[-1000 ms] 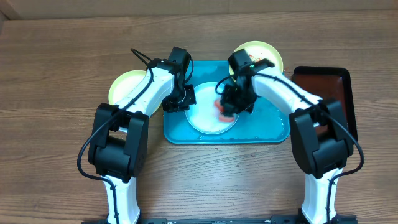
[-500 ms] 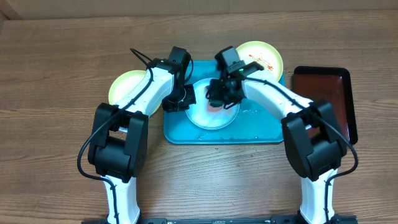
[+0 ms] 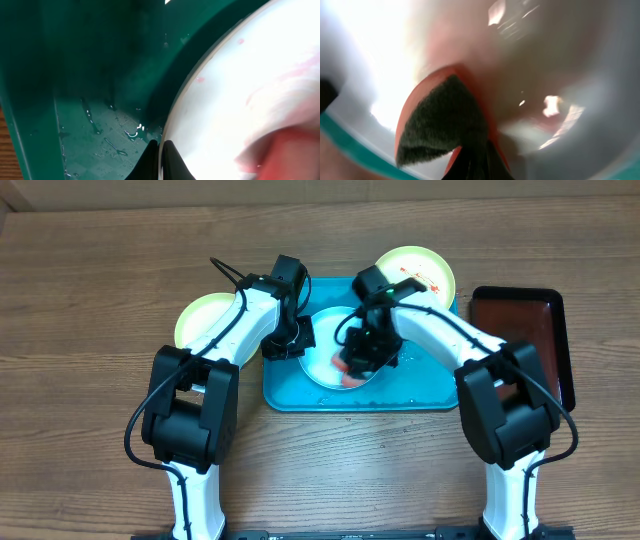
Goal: Clean dirty plates on tray and stack at the side
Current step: 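Scrub the white plate with the sponge while left gripper holds it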
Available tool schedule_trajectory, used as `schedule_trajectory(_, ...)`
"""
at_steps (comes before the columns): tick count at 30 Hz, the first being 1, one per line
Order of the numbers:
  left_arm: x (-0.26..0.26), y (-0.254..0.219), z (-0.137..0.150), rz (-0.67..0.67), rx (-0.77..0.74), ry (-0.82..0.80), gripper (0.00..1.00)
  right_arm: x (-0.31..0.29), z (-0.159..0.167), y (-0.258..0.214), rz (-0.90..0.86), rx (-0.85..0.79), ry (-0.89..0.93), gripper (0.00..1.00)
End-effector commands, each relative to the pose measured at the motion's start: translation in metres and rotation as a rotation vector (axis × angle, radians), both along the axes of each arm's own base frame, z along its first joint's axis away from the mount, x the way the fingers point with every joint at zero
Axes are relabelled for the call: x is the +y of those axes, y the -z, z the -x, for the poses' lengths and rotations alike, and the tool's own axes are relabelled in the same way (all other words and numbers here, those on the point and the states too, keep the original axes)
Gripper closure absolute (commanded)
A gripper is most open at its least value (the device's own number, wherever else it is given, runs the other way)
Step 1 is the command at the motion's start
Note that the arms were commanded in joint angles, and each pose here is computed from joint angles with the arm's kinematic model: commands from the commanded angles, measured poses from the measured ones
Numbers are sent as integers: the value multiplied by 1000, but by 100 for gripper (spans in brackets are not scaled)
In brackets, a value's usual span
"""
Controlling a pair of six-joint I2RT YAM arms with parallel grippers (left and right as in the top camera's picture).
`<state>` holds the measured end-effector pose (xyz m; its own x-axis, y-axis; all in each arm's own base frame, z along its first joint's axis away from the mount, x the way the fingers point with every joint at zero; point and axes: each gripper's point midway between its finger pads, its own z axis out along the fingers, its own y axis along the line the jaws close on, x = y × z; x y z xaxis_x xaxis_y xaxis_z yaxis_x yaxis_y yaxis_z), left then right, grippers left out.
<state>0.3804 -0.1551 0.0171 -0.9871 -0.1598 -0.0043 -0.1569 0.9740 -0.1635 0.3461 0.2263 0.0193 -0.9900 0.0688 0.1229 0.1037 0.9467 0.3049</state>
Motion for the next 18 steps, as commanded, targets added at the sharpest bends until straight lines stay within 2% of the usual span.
schedule_trajectory(1, 4, 3, 2, -15, 4, 13, 96, -27, -34, 4, 94, -104, 61, 96)
schedule_trajectory(9, 3, 3, 2, -14, 0, 20, 96, -15, -82, -4, 60, -323, 41, 96)
schedule_trajectory(13, 3, 3, -1, -11, -10, 24, 96, 17, -80, -14, -82, -349, -64, 96)
schedule_trajectory(18, 2, -3, -11, -14, -51, 49, 96, 22, -81, -48, -161, -346, -41, 96)
